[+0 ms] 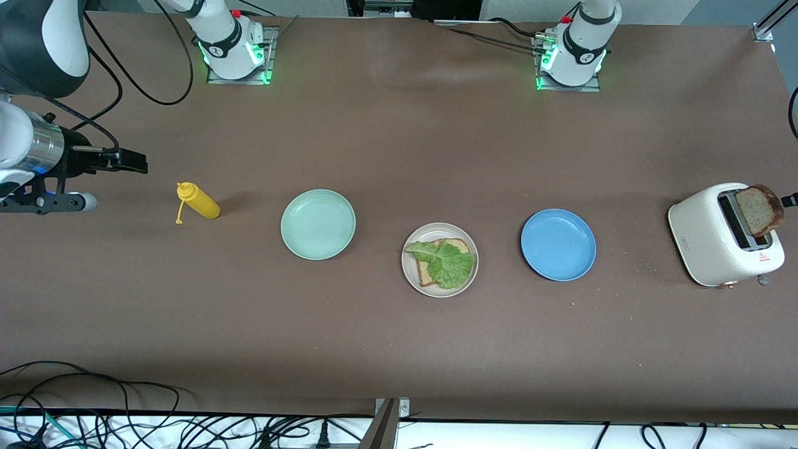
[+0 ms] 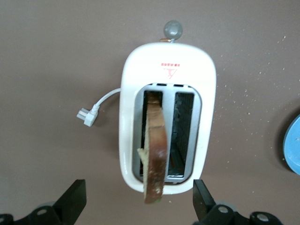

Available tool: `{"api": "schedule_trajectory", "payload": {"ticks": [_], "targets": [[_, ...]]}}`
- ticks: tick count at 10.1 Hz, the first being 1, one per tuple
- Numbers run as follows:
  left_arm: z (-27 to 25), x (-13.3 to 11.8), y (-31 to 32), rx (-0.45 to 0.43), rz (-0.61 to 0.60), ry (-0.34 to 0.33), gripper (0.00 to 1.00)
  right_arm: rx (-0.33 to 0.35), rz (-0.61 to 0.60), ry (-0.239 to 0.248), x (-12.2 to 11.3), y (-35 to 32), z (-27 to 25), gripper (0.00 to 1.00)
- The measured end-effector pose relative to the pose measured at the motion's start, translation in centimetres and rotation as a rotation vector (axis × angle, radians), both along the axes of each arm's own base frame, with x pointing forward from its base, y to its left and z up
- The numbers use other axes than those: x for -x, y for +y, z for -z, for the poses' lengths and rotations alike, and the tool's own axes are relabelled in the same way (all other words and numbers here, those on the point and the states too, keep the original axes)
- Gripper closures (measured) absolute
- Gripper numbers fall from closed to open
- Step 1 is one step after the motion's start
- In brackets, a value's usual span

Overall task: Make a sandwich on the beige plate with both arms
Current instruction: 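Lower the left gripper onto the toast slice in the toaster and grasp it, then lift the toast out and carry it with the left gripper to the beige plate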

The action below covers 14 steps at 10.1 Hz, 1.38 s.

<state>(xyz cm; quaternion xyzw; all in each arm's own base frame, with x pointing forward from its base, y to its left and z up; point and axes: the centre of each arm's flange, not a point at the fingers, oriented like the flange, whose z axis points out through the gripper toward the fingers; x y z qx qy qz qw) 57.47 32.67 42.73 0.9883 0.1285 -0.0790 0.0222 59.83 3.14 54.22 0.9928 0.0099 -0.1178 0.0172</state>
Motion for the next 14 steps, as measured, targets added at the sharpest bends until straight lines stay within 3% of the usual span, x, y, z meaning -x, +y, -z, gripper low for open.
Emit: {"api": "schedule_trajectory", "payload": {"ticks": [4, 9, 11, 14], "targets": [[2.5, -0.6, -0.5, -0.036, -0.022, -0.049, 0.00, -0.020, 0.028, -0.052, 1.0, -0.6, -0.8, 0.00], [4.7, 1.0, -0.8, -0.048, -0.036, -0.080, 0.02, -0.023, 0.030, -0.051, 1.7, -0.8, -0.5, 0.00], [4.9, 1.6, -1.1, -0.046, -0.038, -0.083, 0.13, -0.023, 0.030, -0.053, 1.6, -0.8, -0.5, 0.00], [4.6, 1.7, -1.2, -0.046, -0.037, -0.087, 0.59, -0.024, 0.027, -0.056, 1.6, -0.6, -0.5, 0.00]]}}
